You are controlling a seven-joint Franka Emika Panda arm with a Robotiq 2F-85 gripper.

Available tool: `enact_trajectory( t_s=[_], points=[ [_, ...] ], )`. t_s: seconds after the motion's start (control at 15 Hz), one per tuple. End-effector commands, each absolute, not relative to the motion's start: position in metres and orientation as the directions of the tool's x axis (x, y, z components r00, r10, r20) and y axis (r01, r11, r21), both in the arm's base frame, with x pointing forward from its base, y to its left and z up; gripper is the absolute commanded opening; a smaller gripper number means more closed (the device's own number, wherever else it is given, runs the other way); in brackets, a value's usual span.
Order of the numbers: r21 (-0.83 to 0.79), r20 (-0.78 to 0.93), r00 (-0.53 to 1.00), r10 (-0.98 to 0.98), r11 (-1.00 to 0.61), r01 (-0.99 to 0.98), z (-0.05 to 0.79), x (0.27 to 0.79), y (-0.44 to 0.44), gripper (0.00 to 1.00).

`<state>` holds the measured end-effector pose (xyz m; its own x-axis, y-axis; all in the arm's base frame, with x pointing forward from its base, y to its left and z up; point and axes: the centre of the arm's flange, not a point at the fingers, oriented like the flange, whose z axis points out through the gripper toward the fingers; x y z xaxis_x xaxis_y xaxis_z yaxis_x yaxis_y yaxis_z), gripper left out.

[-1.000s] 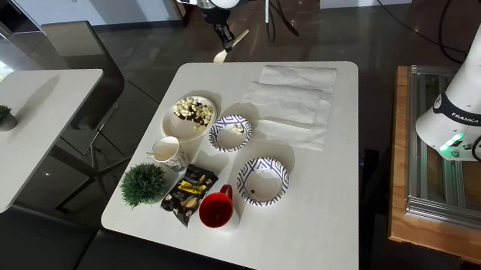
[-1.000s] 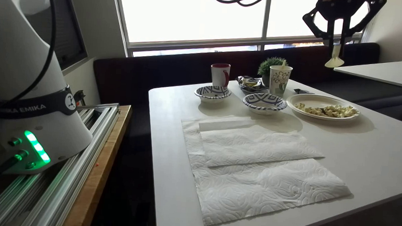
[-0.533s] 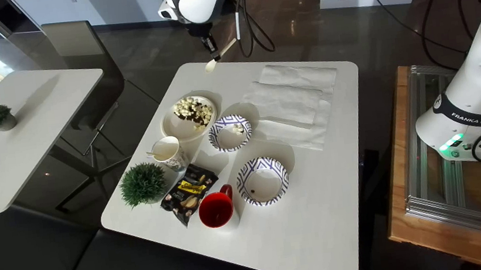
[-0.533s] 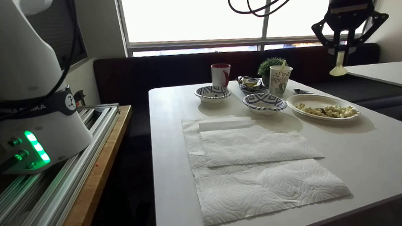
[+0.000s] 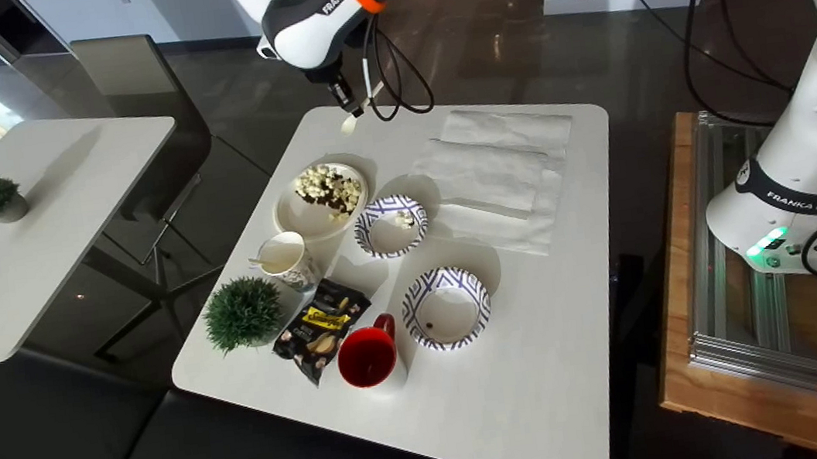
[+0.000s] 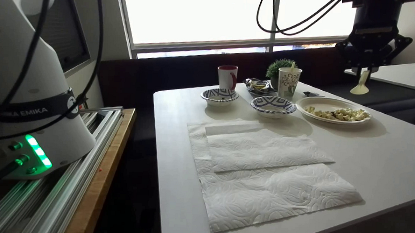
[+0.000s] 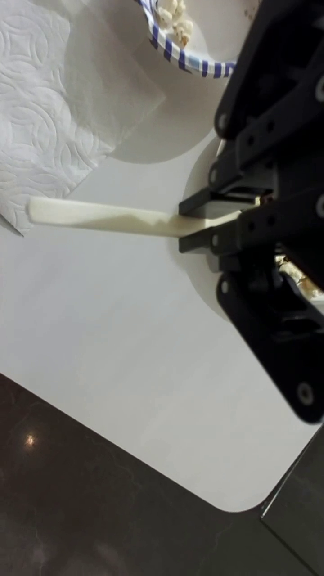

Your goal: Transfer a spoonful of contents from the white plate to the right bowl

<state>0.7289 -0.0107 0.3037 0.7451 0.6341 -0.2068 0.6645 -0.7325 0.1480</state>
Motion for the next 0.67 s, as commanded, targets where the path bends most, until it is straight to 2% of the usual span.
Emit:
enact_trajectory(
  t_s=[0.0,0.6],
  points=[
    [0.207,-0.270,0.729,0.629,-0.701,0.682,0.284,0.775,-0.003,0.03],
    [0.273,-0.376,0.649,0.662,-0.590,0.760,0.240,0.799,0.023,0.03]
  ],
)
